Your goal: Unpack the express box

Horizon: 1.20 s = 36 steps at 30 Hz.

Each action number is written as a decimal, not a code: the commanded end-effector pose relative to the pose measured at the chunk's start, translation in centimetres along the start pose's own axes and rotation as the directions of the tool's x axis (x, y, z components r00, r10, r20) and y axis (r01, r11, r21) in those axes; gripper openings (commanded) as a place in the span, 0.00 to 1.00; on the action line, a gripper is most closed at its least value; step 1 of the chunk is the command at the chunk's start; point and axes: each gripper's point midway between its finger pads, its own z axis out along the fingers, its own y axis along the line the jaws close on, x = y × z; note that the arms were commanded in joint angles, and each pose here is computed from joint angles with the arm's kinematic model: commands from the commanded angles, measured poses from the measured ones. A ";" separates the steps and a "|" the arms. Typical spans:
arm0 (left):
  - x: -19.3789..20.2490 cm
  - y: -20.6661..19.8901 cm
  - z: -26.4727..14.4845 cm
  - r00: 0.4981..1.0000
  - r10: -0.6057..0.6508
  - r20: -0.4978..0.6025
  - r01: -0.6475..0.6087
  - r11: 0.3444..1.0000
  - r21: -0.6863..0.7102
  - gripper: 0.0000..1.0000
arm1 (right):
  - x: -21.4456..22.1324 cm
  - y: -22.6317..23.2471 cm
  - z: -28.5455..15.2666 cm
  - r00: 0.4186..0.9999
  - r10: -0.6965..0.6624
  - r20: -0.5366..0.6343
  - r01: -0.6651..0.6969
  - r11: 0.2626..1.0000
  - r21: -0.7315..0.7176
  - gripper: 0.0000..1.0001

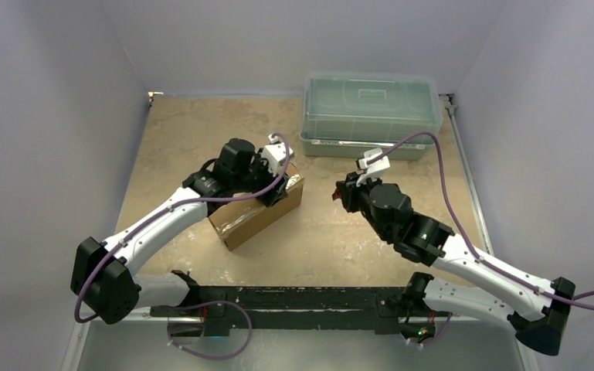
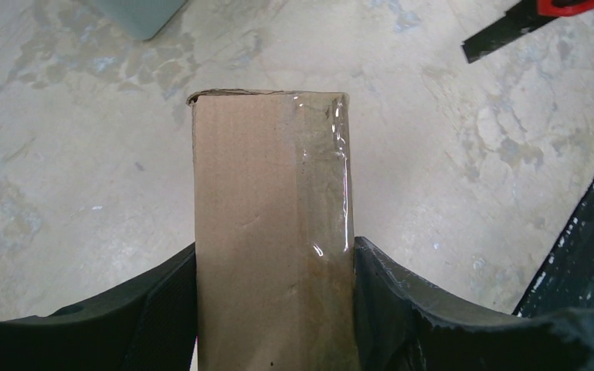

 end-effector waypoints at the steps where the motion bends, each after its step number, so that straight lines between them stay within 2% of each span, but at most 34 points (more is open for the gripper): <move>1: 0.4 -3.1 0.5 0.996 0.085 0.017 -0.086 0.987 0.136 0.31 | -3.2 2.2 -1.2 0.991 0.111 0.069 -0.102 0.987 -0.128 0.00; 4: 1.4 -4.3 1.0 0.992 0.127 -0.003 -0.124 0.978 0.166 0.33 | -3.8 2.2 -1.1 0.981 0.184 0.068 -0.176 0.978 -0.110 0.00; 6: 1.7 -4.8 1.2 0.988 0.157 0.008 -0.156 0.973 0.168 0.33 | -4.9 1.4 -1.2 0.975 0.201 0.091 -0.195 0.978 -0.068 0.00; 8: 1.8 -5.1 1.3 0.983 0.183 0.028 -0.185 0.969 0.163 0.34 | -6.0 1.6 -1.5 0.968 0.222 0.119 -0.212 0.973 -0.086 0.00; 16: 2.2 -4.2 1.2 0.967 0.250 0.042 -0.252 0.965 0.070 0.34 | -9.4 2.5 -1.1 0.965 0.180 0.189 -0.164 0.982 -0.097 0.00; 20: 2.3 -4.5 1.2 0.966 0.255 0.051 -0.259 0.963 0.076 0.34 | -10.5 3.1 -0.8 0.955 0.178 0.237 -0.159 0.983 -0.097 0.00; 36: 2.3 -4.7 1.1 0.966 0.253 0.047 -0.256 0.963 0.085 0.32 | -9.4 4.4 1.6 0.970 0.095 0.225 -0.078 0.993 -0.085 0.00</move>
